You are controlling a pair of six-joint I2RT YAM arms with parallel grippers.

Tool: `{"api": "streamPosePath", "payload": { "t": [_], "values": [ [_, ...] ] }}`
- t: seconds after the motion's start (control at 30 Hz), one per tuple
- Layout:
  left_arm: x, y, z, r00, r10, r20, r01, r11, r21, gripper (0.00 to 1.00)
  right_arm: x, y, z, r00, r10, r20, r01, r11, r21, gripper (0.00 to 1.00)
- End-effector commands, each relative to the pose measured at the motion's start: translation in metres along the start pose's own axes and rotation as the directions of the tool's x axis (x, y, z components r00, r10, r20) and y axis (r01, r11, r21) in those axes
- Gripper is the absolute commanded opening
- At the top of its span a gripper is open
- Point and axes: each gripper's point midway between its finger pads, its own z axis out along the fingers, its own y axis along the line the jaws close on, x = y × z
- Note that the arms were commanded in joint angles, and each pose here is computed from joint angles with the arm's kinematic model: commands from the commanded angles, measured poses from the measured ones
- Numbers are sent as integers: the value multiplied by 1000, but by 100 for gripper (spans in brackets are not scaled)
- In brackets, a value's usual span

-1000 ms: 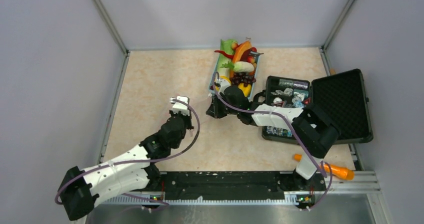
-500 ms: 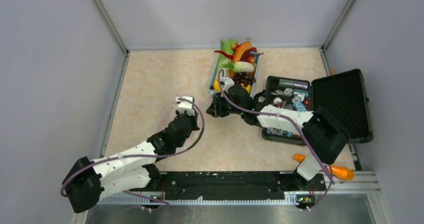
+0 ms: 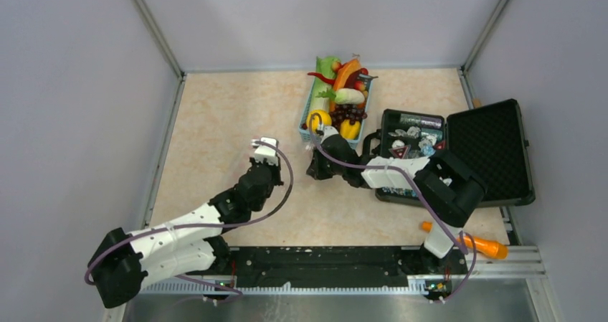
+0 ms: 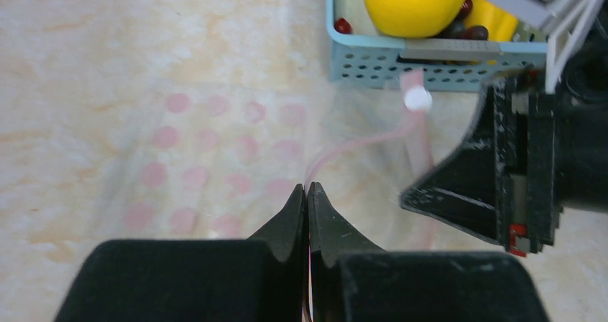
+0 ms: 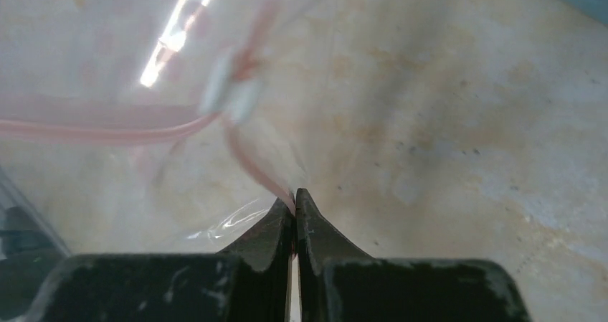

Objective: Place the food in the zip-top bag and seal the zipper
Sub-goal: Adjust the zipper food storage bag at the center of the board.

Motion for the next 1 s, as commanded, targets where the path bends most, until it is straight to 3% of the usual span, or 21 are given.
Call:
{"api": "streamPosePath", "payload": {
  "t": [0.0,0.2,0.43,0.63,0.83,0.97],
  "values": [
    [-59,26,-11,987,36,154,-16,991,-133,0,-10,-13,-8,997,-18,70,12,996,84,0],
    [-68,47,-27,985,55,166,-19,977,-210,0,-19,-20,-8,995,-22,96,8,990,141,0],
    [-53,33,-21,991,63,119,-47,989,-138,0,-27,7,-11,995,-47,91,45,999,27,1],
    [-41,13,-11,996,-5,91,10,998,-61,0,-43,23,-29,988,-60,143,65,998,-26,21],
    [-33,4,-4,998,3,66,-1,999,-34,0,-46,43,-39,988,-71,140,87,990,-111,34],
    [-33,1,-1,998,3,67,-2,1000,-23,0,-52,50,-47,985,-55,162,78,987,-140,37]
  ]
}}
